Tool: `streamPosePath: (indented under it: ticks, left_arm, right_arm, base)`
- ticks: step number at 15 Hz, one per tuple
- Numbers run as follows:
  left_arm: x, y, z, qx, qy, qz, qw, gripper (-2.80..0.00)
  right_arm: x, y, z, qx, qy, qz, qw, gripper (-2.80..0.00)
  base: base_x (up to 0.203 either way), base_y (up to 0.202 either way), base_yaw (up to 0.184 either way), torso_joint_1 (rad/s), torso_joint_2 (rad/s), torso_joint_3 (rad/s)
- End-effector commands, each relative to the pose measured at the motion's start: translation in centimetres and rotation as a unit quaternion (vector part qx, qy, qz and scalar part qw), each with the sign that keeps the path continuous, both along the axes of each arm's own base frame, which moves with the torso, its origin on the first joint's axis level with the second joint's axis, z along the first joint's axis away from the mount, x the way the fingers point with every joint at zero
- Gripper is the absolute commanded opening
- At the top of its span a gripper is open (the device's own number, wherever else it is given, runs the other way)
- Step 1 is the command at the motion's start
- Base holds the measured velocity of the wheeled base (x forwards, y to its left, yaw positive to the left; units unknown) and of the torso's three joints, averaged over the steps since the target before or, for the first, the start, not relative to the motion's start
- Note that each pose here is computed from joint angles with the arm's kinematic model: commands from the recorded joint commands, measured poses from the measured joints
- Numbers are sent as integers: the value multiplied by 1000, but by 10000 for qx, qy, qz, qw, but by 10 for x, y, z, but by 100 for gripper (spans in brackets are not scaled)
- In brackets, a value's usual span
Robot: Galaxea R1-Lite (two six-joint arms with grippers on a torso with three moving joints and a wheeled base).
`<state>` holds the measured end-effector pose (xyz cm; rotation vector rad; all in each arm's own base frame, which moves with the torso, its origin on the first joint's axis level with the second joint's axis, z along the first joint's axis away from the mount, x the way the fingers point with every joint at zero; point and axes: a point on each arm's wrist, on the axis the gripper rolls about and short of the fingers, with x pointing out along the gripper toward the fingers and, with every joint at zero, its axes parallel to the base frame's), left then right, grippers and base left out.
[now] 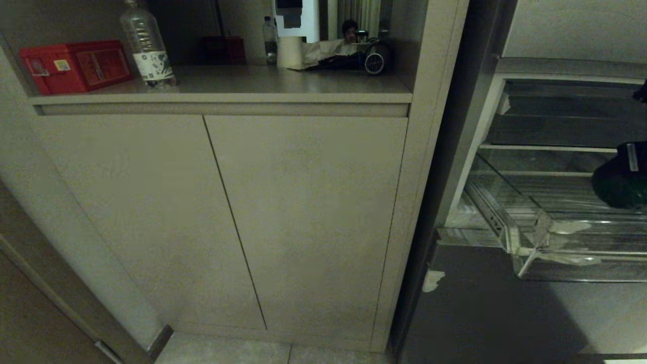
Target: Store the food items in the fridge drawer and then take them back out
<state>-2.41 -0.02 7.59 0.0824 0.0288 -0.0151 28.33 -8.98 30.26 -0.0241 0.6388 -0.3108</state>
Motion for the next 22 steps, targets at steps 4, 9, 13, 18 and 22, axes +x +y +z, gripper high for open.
streamPosePath:
  ticks: [4,9,13,18,22]
  left_arm:
    - [0,0,0,1,7,1,10000,-280]
    - [0,0,0,1,7,1,10000,-280]
    - [0,0,0,1,7,1,10000,-280]
    - [0,0,0,1,7,1,10000,-280]
    - [0,0,0,1,7,1,10000,-280]
  right_arm:
    - [-64,1,28,-189,-471,-373,9980,-280]
    - [-93,10,37,-245,-699,-433,9963,-280]
    - [-143,23,31,-364,-925,-636,9930,-280]
    - [-204,50,-20,-536,-1358,-705,9868,-280]
    - [-216,56,-34,-655,-1660,-714,9813,-280]
  base:
    - [0,0,0,0,0,0]
    - [0,0,0,0,0,0]
    - [0,0,0,0,0,0]
    - [0,0,0,0,0,0]
    - [2,5,-92,2,1,2]
